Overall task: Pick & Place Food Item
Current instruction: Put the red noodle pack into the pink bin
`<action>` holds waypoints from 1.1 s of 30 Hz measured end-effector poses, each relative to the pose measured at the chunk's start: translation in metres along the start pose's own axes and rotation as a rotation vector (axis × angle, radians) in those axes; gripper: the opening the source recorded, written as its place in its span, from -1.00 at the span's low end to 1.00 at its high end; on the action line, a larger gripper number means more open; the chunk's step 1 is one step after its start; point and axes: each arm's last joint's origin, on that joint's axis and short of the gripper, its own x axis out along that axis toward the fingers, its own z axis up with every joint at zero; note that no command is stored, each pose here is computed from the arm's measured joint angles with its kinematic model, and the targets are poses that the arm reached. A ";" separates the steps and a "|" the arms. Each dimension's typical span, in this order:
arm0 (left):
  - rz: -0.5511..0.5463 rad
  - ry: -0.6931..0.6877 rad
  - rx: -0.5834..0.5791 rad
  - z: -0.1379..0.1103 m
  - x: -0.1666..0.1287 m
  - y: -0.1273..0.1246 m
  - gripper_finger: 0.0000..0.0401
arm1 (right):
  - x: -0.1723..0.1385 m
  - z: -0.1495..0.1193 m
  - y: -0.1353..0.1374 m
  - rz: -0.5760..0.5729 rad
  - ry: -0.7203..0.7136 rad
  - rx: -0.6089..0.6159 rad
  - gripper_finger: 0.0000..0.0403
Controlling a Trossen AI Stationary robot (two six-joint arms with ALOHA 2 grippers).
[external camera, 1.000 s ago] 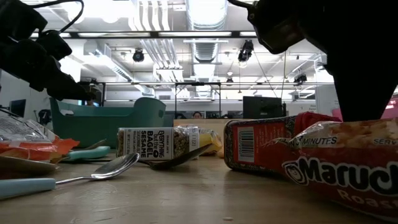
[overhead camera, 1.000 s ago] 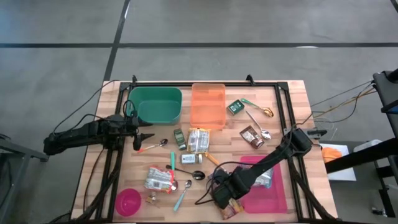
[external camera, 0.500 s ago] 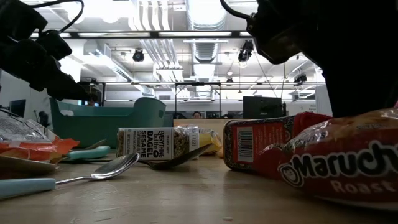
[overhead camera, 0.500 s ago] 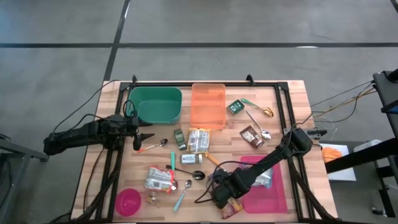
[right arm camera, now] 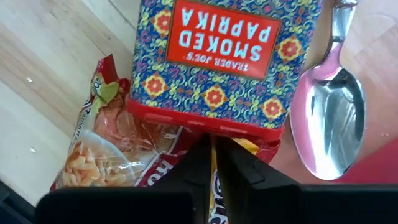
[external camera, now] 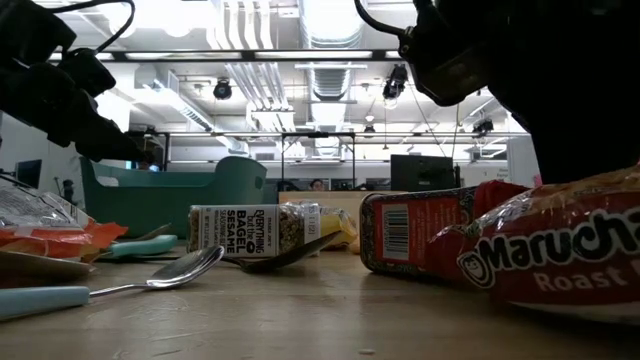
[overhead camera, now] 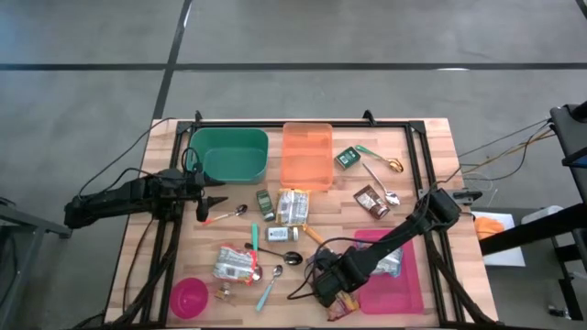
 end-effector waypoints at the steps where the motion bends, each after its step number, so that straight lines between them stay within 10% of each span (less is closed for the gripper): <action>1: 0.000 0.000 0.000 0.000 0.000 0.000 0.30 | 0.000 0.000 0.000 0.003 0.001 -0.002 -0.91; 33: 0.001 0.000 0.000 0.000 0.000 0.000 0.30 | -0.029 -0.004 0.007 0.116 -0.035 -0.223 -0.96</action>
